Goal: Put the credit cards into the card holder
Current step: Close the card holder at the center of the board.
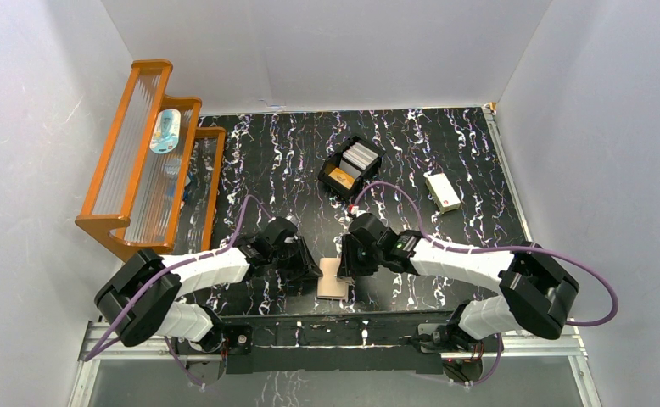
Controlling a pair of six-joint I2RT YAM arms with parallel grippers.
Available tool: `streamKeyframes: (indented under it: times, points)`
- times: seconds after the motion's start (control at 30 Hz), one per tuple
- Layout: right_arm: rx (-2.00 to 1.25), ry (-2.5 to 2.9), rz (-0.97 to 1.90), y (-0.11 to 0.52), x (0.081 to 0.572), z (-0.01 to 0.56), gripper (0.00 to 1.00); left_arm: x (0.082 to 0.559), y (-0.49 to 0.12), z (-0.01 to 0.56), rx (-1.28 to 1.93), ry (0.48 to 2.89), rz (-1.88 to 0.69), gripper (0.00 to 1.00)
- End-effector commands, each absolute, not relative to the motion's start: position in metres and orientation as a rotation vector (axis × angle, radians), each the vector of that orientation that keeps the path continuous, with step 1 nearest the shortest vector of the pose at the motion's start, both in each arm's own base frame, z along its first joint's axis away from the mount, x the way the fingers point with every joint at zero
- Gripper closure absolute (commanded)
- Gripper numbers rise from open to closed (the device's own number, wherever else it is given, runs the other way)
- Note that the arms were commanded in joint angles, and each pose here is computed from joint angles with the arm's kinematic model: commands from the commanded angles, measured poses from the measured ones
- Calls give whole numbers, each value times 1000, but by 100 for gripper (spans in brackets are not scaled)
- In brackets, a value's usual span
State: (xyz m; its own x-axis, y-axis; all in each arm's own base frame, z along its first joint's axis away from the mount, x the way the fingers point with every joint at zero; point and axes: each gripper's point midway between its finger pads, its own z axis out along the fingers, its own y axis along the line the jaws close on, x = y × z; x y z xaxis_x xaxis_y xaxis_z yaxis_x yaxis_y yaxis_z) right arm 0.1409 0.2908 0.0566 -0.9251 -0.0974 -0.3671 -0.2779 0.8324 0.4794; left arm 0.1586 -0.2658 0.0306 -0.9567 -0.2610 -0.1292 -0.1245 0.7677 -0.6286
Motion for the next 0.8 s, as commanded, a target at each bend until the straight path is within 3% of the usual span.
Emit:
streamKeyframes:
  times: [0.0, 0.17, 0.37, 0.53, 0.77]
  points:
    - [-254, 2649, 807, 299, 143, 72, 63, 152, -269, 36, -292, 2747, -1011, 78]
    - [-236, 2645, 814, 302, 143, 65, 62, 151, -271, 40, -271, 2739, -1037, 77]
    - [-183, 2631, 803, 301, 148, 66, 64, 169, -277, 86, -178, 2624, -1051, 73]
    - [-164, 2638, 792, 299, 148, 63, 64, 171, -282, 75, -146, 2651, -1051, 84]
    - [-154, 2655, 804, 298, 144, 57, 64, 171, -292, 48, -103, 2713, -1050, 88]
